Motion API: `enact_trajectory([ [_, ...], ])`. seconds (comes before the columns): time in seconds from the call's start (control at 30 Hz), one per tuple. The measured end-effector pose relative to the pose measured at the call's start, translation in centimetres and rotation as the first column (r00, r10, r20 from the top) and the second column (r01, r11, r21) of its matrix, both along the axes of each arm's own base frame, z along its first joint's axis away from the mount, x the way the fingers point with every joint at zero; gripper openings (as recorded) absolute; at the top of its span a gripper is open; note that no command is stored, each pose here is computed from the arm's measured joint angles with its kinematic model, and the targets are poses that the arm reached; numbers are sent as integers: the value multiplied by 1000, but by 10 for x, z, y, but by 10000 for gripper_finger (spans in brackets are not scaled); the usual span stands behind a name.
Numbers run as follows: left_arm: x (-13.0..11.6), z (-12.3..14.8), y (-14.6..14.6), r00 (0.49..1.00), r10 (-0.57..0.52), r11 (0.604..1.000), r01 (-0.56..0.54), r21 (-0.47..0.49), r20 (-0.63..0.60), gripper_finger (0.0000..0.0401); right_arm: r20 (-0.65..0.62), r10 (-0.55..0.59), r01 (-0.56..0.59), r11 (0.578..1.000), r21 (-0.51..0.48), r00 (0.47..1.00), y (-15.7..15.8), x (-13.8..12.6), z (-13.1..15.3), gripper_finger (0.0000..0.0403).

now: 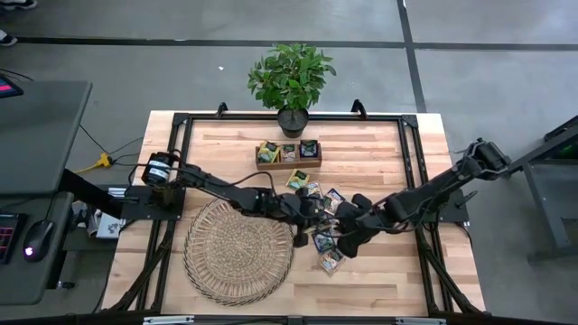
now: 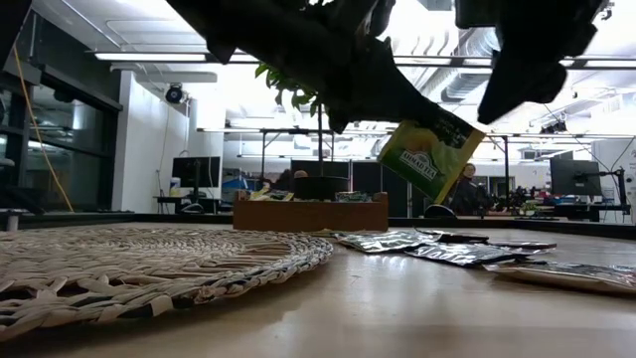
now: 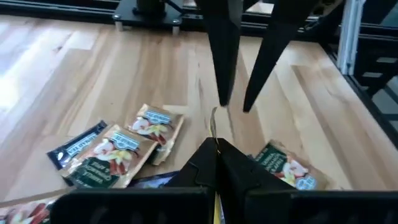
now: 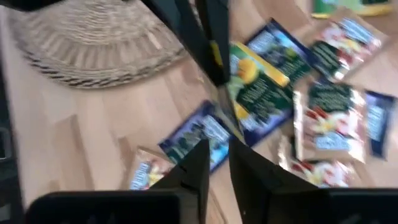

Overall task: Pick & Place Tea
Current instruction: Put the yellow tea bag into the left section of the wooden organizer

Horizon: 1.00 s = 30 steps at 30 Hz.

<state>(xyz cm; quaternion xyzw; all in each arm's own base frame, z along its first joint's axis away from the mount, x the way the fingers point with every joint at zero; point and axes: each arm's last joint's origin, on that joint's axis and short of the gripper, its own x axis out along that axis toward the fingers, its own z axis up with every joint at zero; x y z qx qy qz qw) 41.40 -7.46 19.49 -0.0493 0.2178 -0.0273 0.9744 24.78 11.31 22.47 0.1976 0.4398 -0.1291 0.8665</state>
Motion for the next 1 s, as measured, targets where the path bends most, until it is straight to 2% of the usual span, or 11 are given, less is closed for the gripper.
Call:
enact_trajectory([
  [0.23, 2, 2, 22, 998, 62, 998, -62, -7, 0, 0, -62, -95, 92, 995, -49, 994, 10, -20, -3, 93],
  [0.37, -8, 10, 40, 993, 110, 994, -109, -22, 44, 0, -65, -137, 130, 987, -97, 988, 19, -32, -5, 94],
  [0.47, -28, 6, 56, 987, 155, 988, -155, -24, 35, 0, -62, -156, 148, 982, -118, 986, 25, -41, -6, 95],
  [0.6, -60, 7, 76, 967, 230, 973, -225, -54, 113, 0, -54, -157, 150, 981, -119, 986, 31, -46, -6, 95],
  [0.8, -109, 6, 102, 909, 345, 939, -335, -83, 233, 0, -41, -156, 150, 982, -117, 987, 32, -45, -6, 94],
  [0.9, -125, 7, 115, 873, 394, 919, -376, -118, 288, 0, -24, -172, 168, 979, -112, 985, 29, -42, -5, 95],
  [1.0, -137, 3, 129, 862, 414, 910, -393, -129, 293, 0, -3, -198, 197, 976, -93, 980, 25, -36, -4, 95],
])
